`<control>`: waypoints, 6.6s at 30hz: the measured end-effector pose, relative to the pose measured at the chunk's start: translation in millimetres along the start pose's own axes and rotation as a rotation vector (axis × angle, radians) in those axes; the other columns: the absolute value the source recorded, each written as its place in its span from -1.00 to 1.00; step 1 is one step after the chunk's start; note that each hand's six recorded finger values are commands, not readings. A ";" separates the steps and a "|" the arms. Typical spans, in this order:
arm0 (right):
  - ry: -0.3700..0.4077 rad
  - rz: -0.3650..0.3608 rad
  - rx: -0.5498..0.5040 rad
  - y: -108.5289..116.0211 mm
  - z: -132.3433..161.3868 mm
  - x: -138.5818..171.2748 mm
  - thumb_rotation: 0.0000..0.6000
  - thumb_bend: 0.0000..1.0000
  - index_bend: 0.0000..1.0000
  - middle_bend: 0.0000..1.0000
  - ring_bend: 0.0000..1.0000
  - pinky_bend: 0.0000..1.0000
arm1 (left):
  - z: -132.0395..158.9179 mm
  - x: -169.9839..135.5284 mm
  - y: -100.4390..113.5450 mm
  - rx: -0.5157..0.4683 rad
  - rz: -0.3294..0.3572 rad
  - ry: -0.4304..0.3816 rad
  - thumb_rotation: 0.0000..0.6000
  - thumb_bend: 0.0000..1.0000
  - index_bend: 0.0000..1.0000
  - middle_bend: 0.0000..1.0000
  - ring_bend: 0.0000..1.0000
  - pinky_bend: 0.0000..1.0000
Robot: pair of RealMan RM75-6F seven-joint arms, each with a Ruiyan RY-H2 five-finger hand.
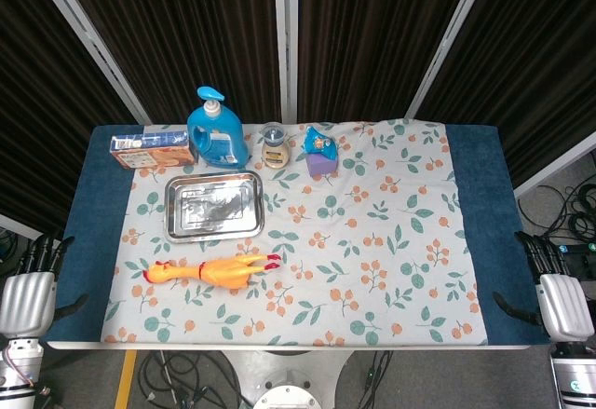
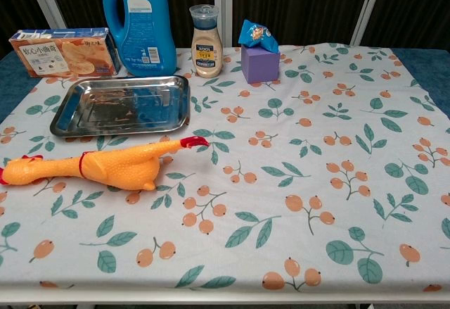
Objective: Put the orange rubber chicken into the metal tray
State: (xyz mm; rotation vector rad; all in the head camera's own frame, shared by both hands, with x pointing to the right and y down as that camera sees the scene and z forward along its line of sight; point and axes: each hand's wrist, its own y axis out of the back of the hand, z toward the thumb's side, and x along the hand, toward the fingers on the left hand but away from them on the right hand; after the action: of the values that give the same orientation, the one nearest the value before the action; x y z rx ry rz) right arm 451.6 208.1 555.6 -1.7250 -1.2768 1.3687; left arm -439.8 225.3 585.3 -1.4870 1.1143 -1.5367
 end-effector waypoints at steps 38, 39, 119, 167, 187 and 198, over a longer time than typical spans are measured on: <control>0.011 0.002 0.000 4.8 2.0 -10.0 1.00 -0.73 -1.00 -0.85 -1.00 -1.00 | 122.9 63.9 -87.6 -0.175 -0.366 -0.278 1.00 -0.70 -0.41 -0.46 -0.60 -0.44; 0.009 0.002 0.000 4.9 1.8 -9.9 1.00 -0.73 -1.00 -0.85 -1.00 -1.00 | 124.0 64.9 -90.9 -0.174 -0.375 -0.272 1.00 -0.70 -0.40 -0.45 -0.59 -0.44; 0.547 0.081 0.130 -10.2 217.7 -78.1 1.00 -1.00 -0.67 -0.44 -0.86 -0.96 | 226.2 120.6 -40.8 -0.763 -0.576 -0.428 1.00 0.53 0.60 0.66 0.55 0.85; 0.533 0.112 0.342 -96.1 317.1 -143.4 1.00 -0.23 -0.06 -0.07 -0.61 -0.92 | 258.5 140.5 -20.6 -0.835 -0.676 -0.375 1.00 0.55 0.60 0.66 0.55 0.85; 0.570 0.124 0.332 -109.0 324.7 -135.1 1.00 0.56 1.00 0.98 0.44 -0.58 | 256.6 142.0 -24.7 -0.801 -0.634 -0.385 1.00 0.55 0.60 0.66 0.56 0.85; 0.548 0.129 0.340 -105.1 317.4 -137.5 1.00 -0.95 -0.62 -0.27 -0.56 -0.75 | 252.4 143.1 -27.2 -0.785 -0.619 -0.376 1.00 0.55 0.60 0.66 0.55 0.85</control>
State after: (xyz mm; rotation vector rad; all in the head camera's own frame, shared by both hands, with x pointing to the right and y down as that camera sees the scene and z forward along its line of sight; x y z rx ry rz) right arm 115.6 84.1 605.3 -1.7857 -0.6040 1.0014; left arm -198.5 77.5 655.3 -2.7240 1.1363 -1.1138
